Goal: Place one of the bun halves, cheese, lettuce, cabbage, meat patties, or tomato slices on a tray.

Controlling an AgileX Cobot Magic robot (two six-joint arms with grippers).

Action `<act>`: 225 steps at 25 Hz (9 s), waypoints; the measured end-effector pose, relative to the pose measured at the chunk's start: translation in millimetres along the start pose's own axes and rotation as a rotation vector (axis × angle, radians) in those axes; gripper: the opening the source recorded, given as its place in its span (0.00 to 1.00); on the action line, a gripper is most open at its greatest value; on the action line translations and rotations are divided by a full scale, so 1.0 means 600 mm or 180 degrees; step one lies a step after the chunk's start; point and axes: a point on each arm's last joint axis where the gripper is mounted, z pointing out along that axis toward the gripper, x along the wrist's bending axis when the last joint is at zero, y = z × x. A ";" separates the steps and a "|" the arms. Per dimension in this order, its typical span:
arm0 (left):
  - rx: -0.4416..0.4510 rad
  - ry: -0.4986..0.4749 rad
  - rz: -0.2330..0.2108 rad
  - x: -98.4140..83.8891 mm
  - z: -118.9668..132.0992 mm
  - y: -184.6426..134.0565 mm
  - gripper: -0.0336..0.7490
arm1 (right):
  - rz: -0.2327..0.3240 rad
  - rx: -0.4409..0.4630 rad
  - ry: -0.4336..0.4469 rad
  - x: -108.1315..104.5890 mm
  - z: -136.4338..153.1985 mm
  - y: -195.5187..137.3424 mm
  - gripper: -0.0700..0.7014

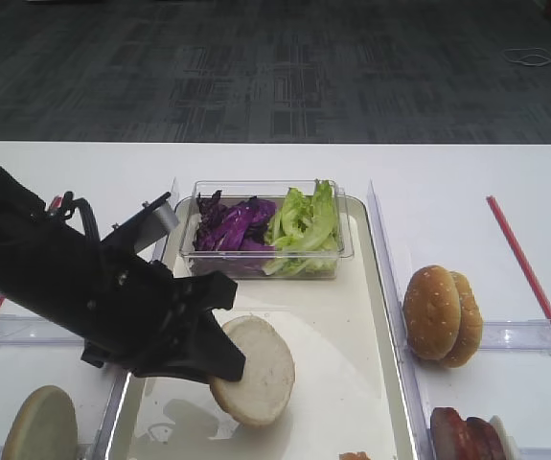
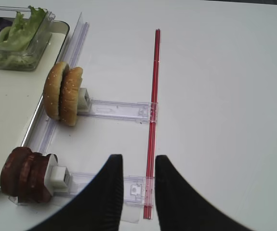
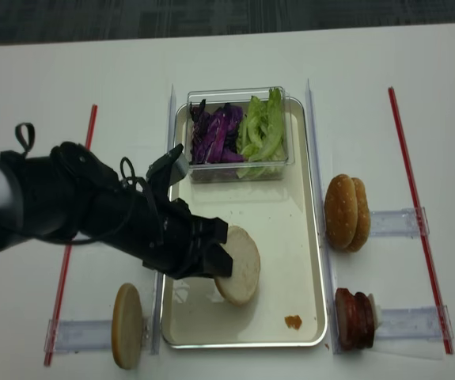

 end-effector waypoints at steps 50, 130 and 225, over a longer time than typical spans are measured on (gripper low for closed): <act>0.0069 -0.0475 -0.0173 0.059 0.055 0.020 0.52 | -0.0007 0.0000 0.0000 0.000 0.000 0.000 0.35; -0.0304 0.2580 -0.0311 -0.018 -0.278 0.028 0.55 | 0.0000 0.0000 0.0000 0.000 0.000 0.000 0.35; -0.2610 0.2512 0.1026 -0.010 -0.292 -0.406 0.55 | -0.0007 -0.0005 0.0000 0.000 0.000 0.000 0.35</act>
